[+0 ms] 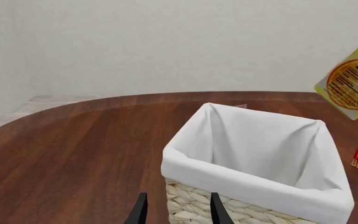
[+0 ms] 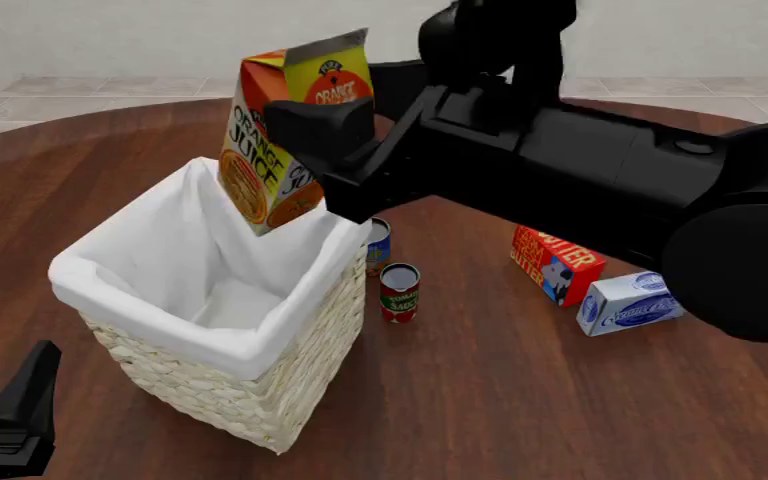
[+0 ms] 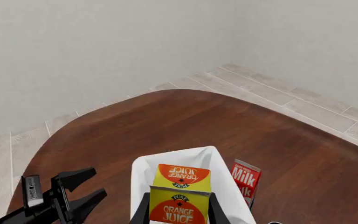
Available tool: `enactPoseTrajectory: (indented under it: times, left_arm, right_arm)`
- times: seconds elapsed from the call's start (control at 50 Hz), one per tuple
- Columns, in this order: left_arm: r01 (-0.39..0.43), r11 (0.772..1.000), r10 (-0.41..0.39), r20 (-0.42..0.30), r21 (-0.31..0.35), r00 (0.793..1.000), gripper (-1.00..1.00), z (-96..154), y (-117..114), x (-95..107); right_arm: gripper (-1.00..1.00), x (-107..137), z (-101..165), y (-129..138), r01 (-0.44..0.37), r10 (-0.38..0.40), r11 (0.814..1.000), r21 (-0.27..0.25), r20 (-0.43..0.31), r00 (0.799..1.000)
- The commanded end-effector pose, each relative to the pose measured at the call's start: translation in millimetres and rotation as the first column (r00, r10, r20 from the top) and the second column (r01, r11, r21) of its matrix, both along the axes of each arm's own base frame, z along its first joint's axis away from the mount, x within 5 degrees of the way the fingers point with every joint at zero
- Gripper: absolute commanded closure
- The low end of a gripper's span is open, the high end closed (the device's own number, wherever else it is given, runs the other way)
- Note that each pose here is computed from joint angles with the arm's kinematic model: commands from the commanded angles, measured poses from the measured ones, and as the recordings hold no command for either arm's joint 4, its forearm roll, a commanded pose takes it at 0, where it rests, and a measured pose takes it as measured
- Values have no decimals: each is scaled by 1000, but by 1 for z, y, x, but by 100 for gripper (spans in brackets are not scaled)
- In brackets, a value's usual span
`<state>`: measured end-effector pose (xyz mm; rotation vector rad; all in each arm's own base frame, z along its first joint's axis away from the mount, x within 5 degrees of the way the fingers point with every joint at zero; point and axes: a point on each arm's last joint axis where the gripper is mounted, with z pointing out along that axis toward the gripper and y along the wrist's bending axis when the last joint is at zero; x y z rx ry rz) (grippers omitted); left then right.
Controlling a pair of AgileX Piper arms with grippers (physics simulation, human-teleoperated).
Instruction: Pick up the orange juice, and put it in the basket.
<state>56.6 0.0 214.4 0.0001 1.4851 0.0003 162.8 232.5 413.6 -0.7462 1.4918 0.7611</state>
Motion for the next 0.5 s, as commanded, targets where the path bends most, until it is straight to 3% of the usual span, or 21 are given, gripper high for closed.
enactPoseTrajectory:
  times: [0.02, 0.5]
  left_arm:
    - [0, 1000, 0, 0, 0, 1000, -100, 0, 0, 0]
    - [0, 1000, 0, 0, 0, 1000, -100, 0, 0, 0]
  right_arm:
    - [100, -1, -5, 14, -31, 31, 1000, 2, -11, 999]
    - [100, 22, -41, 56, -44, 35, 993, -106, -84, 996]
